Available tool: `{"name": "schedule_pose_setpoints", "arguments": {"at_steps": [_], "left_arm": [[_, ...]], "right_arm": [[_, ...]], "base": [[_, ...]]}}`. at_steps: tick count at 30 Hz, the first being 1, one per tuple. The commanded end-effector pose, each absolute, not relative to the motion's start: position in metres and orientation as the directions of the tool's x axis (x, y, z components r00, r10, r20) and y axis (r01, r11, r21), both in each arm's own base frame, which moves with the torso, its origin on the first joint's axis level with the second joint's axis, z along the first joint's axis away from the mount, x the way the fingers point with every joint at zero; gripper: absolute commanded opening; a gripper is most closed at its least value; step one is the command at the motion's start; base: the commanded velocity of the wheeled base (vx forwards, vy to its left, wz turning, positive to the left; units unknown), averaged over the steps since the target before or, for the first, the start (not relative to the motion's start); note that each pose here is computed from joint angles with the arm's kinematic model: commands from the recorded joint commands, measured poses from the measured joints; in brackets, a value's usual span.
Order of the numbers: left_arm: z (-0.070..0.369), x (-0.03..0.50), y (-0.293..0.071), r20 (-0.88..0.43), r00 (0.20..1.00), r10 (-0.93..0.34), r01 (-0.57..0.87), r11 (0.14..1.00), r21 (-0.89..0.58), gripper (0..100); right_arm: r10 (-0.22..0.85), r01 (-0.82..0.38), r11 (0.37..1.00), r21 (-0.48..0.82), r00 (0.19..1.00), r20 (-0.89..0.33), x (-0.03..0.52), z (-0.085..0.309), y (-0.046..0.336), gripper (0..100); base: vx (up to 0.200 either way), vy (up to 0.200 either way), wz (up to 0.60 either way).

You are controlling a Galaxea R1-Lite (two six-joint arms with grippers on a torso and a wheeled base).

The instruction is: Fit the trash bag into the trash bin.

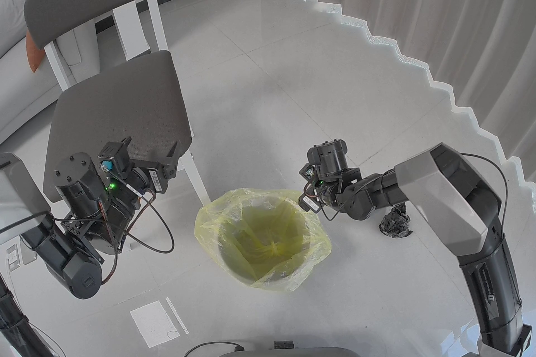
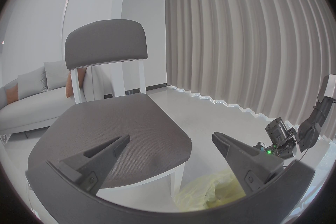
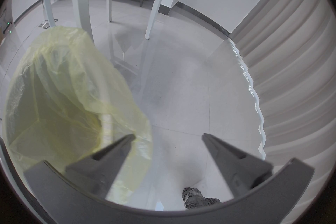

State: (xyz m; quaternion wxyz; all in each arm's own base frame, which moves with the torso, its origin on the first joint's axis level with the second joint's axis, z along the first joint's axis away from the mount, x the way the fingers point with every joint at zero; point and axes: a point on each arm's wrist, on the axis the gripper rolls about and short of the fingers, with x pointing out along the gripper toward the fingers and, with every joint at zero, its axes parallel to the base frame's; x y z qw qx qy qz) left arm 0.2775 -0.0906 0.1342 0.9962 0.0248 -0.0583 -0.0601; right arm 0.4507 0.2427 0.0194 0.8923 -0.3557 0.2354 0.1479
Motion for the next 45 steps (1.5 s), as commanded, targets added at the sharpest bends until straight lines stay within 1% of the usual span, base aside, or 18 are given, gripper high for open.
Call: {"name": "schedule_pose_setpoints", "arguments": {"at_steps": [1,6,8,12,14,15,16,18,21,23,26,27,31,33,35,38,40,45], "left_arm": [[0.135,0.276,-0.092,0.128,0.982,-0.138,0.135,0.99,0.031,100],[0.139,0.276,-0.092,0.143,0.979,-0.145,0.144,0.989,0.018,100],[0.145,0.274,-0.092,0.165,0.974,-0.153,0.155,0.988,-0.001,100],[0.148,0.273,-0.09,0.173,0.972,-0.161,0.166,0.986,-0.009,100],[0.146,0.273,-0.09,0.167,0.973,-0.162,0.165,0.986,-0.008,100],[0.144,0.272,-0.091,0.16,0.973,-0.167,0.17,0.985,-0.007,100],[0.144,0.272,-0.092,0.16,0.972,-0.171,0.174,0.985,-0.007,100],[0.143,0.272,-0.094,0.154,0.972,-0.179,0.182,0.983,-0.005,100],[0.142,0.271,-0.098,0.151,0.97,-0.191,0.194,0.981,-0.005,100],[0.141,0.27,-0.1,0.146,0.969,-0.199,0.201,0.979,-0.004,100],[0.14,0.268,-0.104,0.142,0.968,-0.209,0.213,0.977,-0.015,100],[0.138,0.266,-0.105,0.134,0.968,-0.213,0.218,0.976,-0.025,100],[0.133,0.262,-0.108,0.11,0.968,-0.227,0.233,0.972,-0.04,100],[0.133,0.262,-0.108,0.109,0.967,-0.229,0.234,0.971,-0.04,100],[0.132,0.26,-0.109,0.102,0.968,-0.227,0.232,0.972,-0.04,100],[0.133,0.26,-0.109,0.105,0.969,-0.223,0.228,0.973,-0.041,100],[0.132,0.261,-0.109,0.105,0.97,-0.22,0.225,0.974,-0.04,100],[0.128,0.266,-0.111,0.093,0.971,-0.219,0.223,0.974,-0.036,100]], "right_arm": [[0.092,-0.388,0.75,-0.536,0.863,-0.496,0.445,0.055,0.225,100],[0.065,-0.337,0.804,-0.49,0.869,-0.491,0.443,0.073,0.202,100],[0.059,-0.32,0.83,-0.458,0.865,-0.498,0.44,0.081,0.185,100],[0.095,-0.302,0.889,-0.343,0.857,-0.507,0.433,0.101,0.153,100],[0.105,-0.297,0.901,-0.316,0.856,-0.505,0.432,0.107,0.146,100],[0.108,-0.28,0.92,-0.274,0.854,-0.51,0.429,0.117,0.129,100],[0.103,-0.274,0.923,-0.269,0.852,-0.514,0.428,0.12,0.123,100],[0.06,-0.239,0.936,-0.26,0.832,-0.552,0.426,0.127,0.097,100],[0.008,-0.201,0.945,-0.258,0.803,-0.595,0.426,0.124,0.072,100],[-0.03,-0.177,0.95,-0.256,0.767,-0.641,0.426,0.114,0.054,100],[-0.063,-0.162,0.954,-0.251,0.713,-0.699,0.422,0.101,0.038,100],[-0.07,-0.163,0.955,-0.247,0.686,-0.724,0.42,0.091,0.034,100],[-0.091,-0.16,0.957,-0.24,0.624,-0.776,0.424,0.058,0.025,100],[-0.092,-0.159,0.958,-0.24,0.621,-0.779,0.424,0.056,0.024,100],[-0.097,-0.158,0.959,-0.235,0.594,-0.798,0.435,0.021,0.021,100],[-0.099,-0.158,0.959,-0.237,0.594,-0.798,0.441,0.007,0.021,100],[-0.104,-0.155,0.96,-0.235,0.58,-0.808,0.449,-0.012,0.018,100],[-0.106,-0.162,0.959,-0.231,0.554,-0.826,0.458,-0.041,0.017,100]], "base": [[0.0,0.0,0.0],[0.0,0.0,0.0],[0.0,0.0,0.0],[0.0,0.0,0.0],[0.0,0.0,0.0],[0.0,0.0,0.0],[0.0,0.0,0.0],[0.0,0.0,0.0],[0.0,0.0,0.0],[0.0,0.0,0.0],[0.0,0.0,0.0],[0.0,0.0,0.0],[0.0,0.0,0.0],[0.0,0.0,0.0],[0.0,0.0,0.0],[0.0,0.0,0.0],[0.0,0.0,0.0],[0.0,0.0,0.0]]}}
